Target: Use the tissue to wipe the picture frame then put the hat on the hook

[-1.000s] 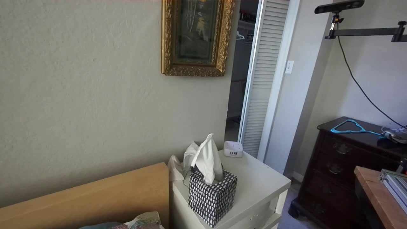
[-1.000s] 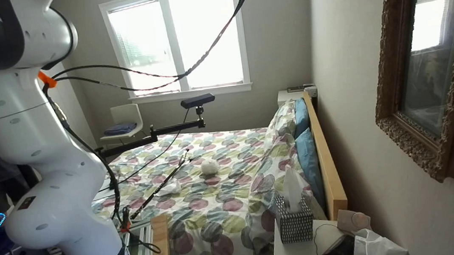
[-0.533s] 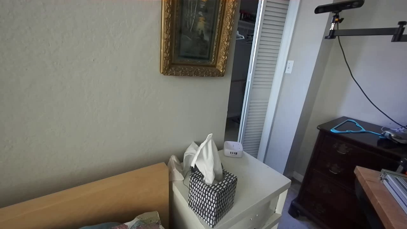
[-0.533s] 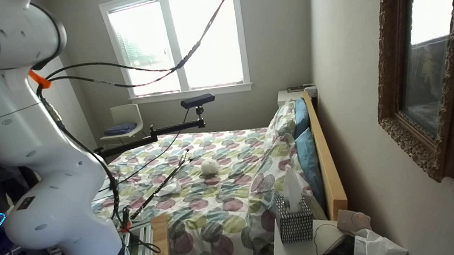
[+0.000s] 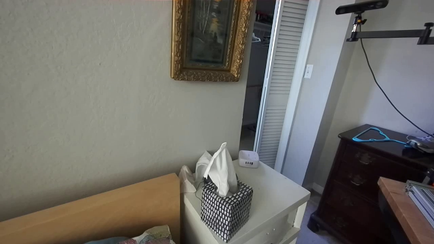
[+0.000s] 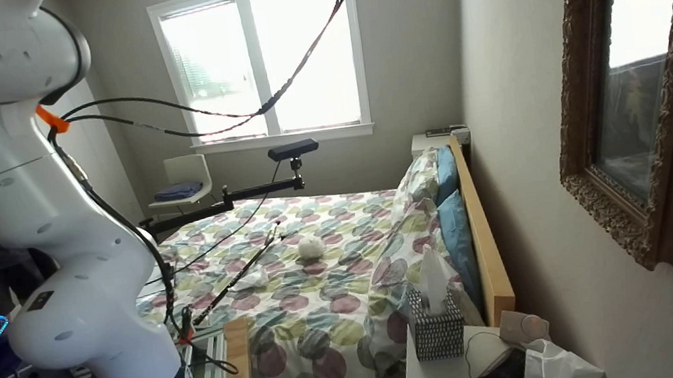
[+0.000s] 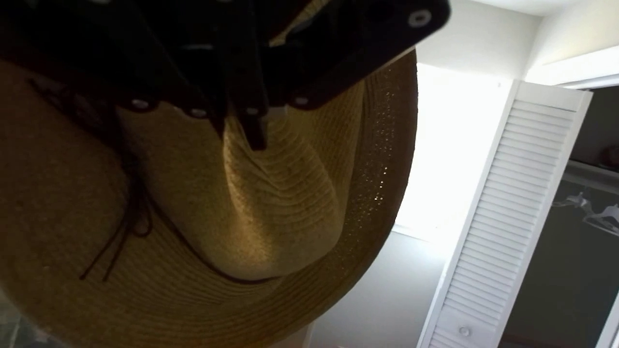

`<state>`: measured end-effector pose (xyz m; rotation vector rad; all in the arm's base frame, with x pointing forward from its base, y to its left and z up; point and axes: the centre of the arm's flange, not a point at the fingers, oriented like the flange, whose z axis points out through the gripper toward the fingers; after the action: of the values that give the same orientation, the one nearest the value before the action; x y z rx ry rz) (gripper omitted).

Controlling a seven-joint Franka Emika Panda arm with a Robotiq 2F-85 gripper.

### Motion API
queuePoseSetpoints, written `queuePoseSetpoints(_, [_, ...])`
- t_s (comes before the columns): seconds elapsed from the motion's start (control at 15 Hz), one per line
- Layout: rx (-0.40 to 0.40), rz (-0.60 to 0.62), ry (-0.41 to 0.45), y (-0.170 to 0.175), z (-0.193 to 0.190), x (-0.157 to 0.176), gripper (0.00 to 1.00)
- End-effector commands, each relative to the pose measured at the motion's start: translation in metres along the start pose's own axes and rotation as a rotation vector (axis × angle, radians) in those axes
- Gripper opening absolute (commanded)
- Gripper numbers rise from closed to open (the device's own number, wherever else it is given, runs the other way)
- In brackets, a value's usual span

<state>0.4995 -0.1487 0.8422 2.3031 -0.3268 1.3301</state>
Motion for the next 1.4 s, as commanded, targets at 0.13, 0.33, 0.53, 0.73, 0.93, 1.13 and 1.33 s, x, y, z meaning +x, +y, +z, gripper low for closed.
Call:
queuePoseSetpoints(0.13, [0.072,-0.011,-0.006,-0.021,0.006,-0.018,0.02])
queuePoseSetpoints(0.33, [0.077,-0.009,-0.009,-0.026,0.009,-0.02,0.02])
queuePoseSetpoints(0.53, [0.069,-0.007,-0.009,-0.028,0.009,-0.02,0.32])
queuePoseSetpoints(0.73, [0.066,-0.007,-0.009,-0.03,0.008,-0.019,0.51])
queuePoseSetpoints(0.93, [0.057,-0.007,-0.008,-0.028,0.004,-0.018,0.73])
queuePoseSetpoints(1.13, [0.057,-0.017,0.002,-0.03,-0.012,-0.019,0.94])
queuePoseSetpoints(1.33, [0.064,-0.016,0.016,-0.033,-0.031,-0.018,1.0])
